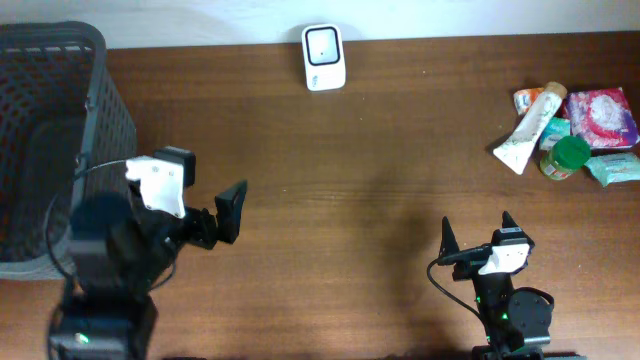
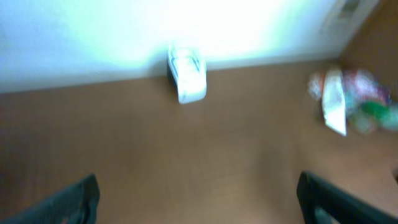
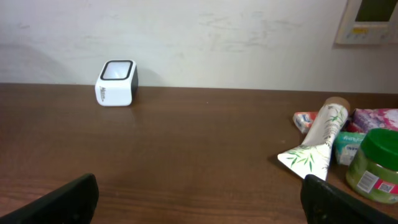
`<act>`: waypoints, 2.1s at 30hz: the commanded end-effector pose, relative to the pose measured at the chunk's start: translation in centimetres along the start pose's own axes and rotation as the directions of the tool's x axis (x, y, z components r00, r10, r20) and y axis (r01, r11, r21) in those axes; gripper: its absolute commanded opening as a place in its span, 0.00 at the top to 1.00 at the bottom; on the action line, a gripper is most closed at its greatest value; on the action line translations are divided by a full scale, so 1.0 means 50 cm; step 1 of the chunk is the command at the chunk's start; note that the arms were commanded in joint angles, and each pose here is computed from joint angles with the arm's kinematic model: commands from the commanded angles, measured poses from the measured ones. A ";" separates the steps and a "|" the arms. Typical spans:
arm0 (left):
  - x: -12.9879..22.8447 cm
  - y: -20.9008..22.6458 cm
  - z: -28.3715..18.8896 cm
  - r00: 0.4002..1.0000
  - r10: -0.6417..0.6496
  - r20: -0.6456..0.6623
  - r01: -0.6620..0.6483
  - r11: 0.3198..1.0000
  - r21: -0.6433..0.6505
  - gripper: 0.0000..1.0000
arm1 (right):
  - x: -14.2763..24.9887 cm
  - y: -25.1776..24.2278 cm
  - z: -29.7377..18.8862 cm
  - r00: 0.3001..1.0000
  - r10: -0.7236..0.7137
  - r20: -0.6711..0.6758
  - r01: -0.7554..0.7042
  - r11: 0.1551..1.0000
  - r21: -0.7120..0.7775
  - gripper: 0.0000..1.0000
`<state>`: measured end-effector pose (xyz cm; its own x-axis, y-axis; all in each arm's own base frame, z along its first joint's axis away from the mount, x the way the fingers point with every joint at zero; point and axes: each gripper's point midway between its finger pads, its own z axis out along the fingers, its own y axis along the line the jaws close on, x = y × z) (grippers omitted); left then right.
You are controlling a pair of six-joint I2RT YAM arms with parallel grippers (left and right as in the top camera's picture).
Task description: Scan the item barcode
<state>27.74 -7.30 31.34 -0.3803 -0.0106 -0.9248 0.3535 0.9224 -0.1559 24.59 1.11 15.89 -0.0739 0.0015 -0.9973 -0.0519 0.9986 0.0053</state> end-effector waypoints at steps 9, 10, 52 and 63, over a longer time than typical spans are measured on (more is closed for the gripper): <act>0.214 -0.007 -0.028 0.996 0.059 0.061 -0.060 0.998 0.008 0.01 | 0.007 -0.006 0.000 1.000 0.001 -0.005 -0.001 1.000 0.015 0.01; 0.217 -0.012 -0.028 0.996 0.059 0.062 -0.061 0.998 0.023 0.01 | 0.007 -0.006 0.000 1.000 0.001 -0.005 -0.001 1.000 0.015 0.01; 0.311 0.113 0.015 0.951 0.069 0.301 0.011 0.967 -0.255 0.01 | 0.007 -0.006 0.000 1.000 0.001 -0.005 -0.001 1.000 0.015 0.01; 0.312 0.127 0.011 0.952 0.069 0.300 0.023 0.956 -0.293 0.01 | 0.007 -0.006 0.000 1.000 0.001 -0.005 -0.001 1.000 0.015 0.01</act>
<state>24.47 -2.61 15.94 -0.0778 -0.0490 -0.9958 0.1252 0.9904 -0.0585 24.59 1.10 15.86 -0.0750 0.0007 -0.9972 -0.0512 0.9987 0.0046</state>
